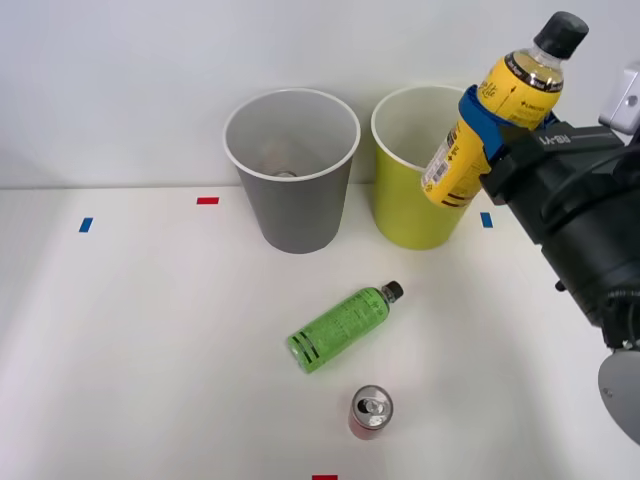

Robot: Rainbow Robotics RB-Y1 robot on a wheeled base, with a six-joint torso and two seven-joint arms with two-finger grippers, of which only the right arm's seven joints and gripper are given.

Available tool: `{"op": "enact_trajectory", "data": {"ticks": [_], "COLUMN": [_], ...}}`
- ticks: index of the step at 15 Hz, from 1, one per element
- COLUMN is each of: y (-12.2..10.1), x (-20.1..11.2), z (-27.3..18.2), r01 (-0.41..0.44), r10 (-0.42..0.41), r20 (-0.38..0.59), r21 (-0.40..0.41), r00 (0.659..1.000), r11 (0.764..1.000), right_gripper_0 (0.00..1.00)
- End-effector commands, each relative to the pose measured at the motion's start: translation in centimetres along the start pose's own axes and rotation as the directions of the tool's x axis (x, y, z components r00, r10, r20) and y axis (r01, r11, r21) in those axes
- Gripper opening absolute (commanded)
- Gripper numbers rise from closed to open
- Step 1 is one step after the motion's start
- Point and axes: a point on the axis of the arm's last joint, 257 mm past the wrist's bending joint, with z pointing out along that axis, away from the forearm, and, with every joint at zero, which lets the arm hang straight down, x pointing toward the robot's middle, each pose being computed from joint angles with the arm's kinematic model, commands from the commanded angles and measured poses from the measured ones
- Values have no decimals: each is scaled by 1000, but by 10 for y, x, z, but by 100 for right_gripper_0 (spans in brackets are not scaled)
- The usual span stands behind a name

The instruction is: Put cans in the gray bin, plastic bottles in the light green bin

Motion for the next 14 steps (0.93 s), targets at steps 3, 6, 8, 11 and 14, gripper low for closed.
{"op": "enact_trajectory", "data": {"ticks": [3, 6, 8, 11, 14], "y": [-29, -46, -56, -70, -74], "x": [-11, -14, -13, -1, 6], "z": [53, 95, 117, 137, 153], "r01": [-15, -3, 26, 68, 78], "r10": [14, 1, -27, -66, -75], "r20": [22, 38, 23, -21, -46], "r21": [24, 41, 52, 68, 73], "r00": [1000, 999, 999, 998, 996], "r11": [1000, 999, 998, 995, 994], "right_gripper_0": [0, 0, 0, 0, 0]}}
